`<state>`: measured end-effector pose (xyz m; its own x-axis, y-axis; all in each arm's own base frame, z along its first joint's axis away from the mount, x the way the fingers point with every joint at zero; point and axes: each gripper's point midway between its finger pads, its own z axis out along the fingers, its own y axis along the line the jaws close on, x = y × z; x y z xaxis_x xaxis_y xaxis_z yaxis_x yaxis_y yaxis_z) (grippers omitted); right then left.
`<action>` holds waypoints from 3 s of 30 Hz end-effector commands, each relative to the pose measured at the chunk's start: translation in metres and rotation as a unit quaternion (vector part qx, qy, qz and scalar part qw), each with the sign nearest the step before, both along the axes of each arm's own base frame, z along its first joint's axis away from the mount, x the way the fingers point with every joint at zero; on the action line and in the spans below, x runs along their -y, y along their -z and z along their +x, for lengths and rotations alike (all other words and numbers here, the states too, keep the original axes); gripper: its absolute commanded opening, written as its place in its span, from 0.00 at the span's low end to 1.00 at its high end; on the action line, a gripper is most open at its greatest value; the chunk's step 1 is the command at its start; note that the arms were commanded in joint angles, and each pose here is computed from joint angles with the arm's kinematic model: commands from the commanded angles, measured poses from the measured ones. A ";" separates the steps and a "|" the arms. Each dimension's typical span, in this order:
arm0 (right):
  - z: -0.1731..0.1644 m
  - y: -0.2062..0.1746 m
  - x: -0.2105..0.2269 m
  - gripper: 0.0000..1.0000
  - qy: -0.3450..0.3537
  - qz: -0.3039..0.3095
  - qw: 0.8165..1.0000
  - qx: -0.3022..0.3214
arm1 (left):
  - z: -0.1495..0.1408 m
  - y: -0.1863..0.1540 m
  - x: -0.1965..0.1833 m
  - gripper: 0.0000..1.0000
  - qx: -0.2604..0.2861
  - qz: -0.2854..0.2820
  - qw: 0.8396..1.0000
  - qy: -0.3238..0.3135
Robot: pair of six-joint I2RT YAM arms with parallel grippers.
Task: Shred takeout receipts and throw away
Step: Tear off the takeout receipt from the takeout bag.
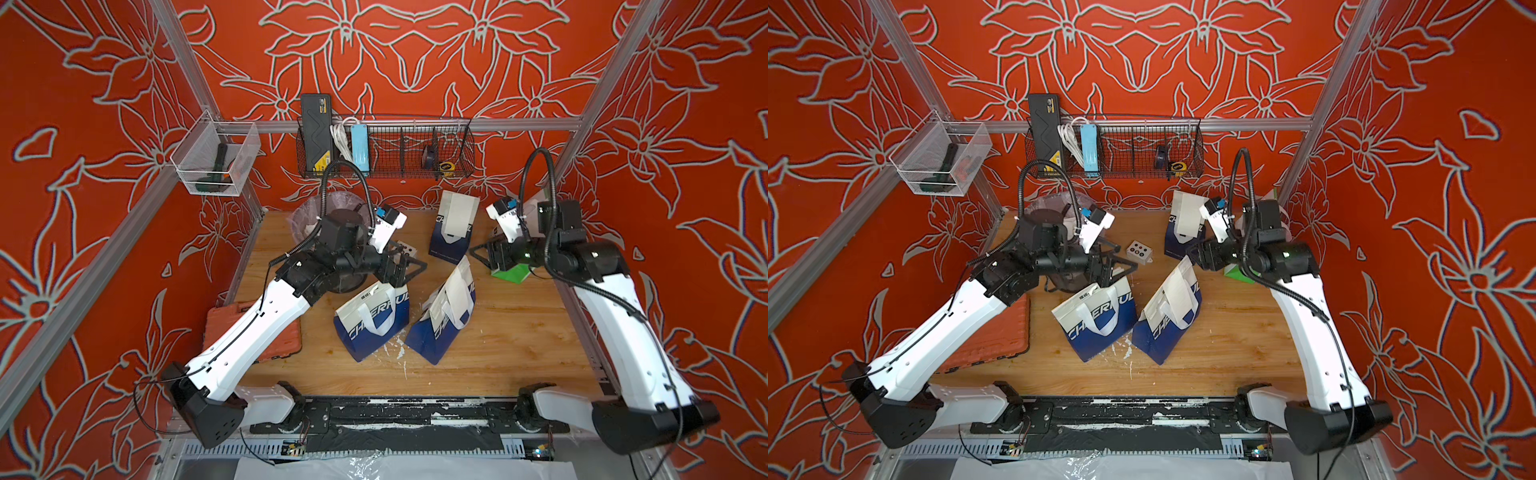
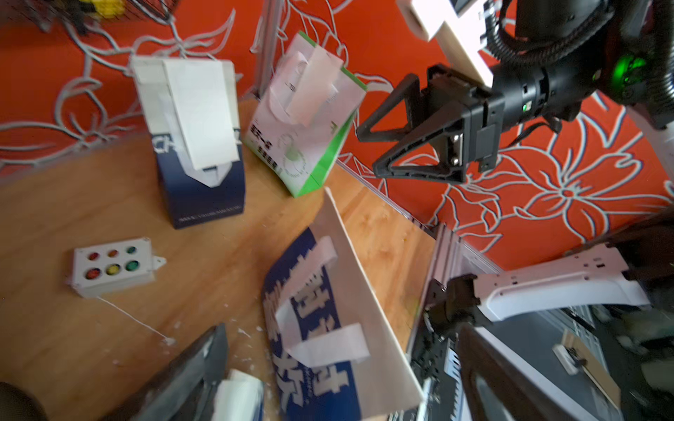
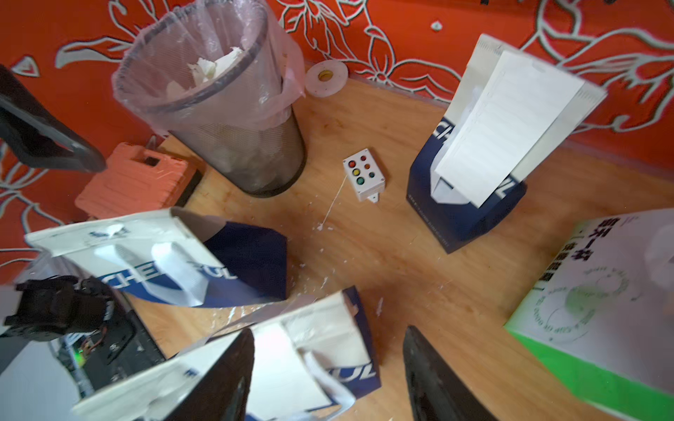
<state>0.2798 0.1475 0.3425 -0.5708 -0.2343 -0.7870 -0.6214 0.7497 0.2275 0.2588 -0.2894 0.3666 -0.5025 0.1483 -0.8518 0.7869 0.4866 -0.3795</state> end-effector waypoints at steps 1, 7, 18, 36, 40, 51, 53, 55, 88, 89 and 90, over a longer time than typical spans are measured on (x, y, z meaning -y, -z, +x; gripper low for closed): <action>-0.032 0.014 -0.006 0.65 -0.009 0.043 0.997 -0.064 | -0.018 0.015 0.001 0.96 -0.029 0.023 0.999 -0.015; -0.052 0.027 -0.018 0.65 -0.027 0.108 0.989 -0.095 | -0.036 0.041 0.032 0.93 -0.039 0.063 0.997 -0.001; -0.048 0.061 -0.030 0.63 -0.043 0.143 0.980 -0.129 | -0.032 0.081 0.059 0.67 -0.041 0.147 0.988 0.012; -0.022 0.063 -0.043 0.63 -0.070 0.173 0.977 -0.107 | -0.034 0.094 0.059 0.00 -0.060 0.176 0.982 0.020; -0.021 0.056 -0.053 0.61 -0.101 0.202 0.967 -0.116 | -0.032 0.093 0.059 0.00 -0.056 0.176 0.983 0.017; -0.040 0.059 -0.059 0.59 -0.148 0.224 0.955 -0.128 | -0.032 0.096 0.061 0.00 -0.058 0.173 0.983 0.021; -0.037 0.060 -0.060 0.58 -0.144 0.229 0.954 -0.129 | -0.032 0.097 0.061 0.00 -0.058 0.176 0.983 0.021; -0.036 0.061 -0.061 0.56 -0.144 0.230 0.953 -0.132 | -0.032 0.097 0.062 0.00 -0.057 0.173 0.983 0.022; -0.049 -0.008 -0.071 0.00 -0.193 0.283 0.936 -0.085 | -0.030 0.125 0.032 0.00 -0.079 0.247 0.966 -0.019; -0.049 -0.011 -0.070 0.00 -0.192 0.281 0.937 -0.081 | -0.030 0.123 0.032 0.00 -0.080 0.245 0.966 -0.019; -0.049 -0.014 -0.069 0.00 -0.190 0.281 0.938 -0.076 | -0.030 0.124 0.031 0.00 -0.081 0.245 0.966 -0.020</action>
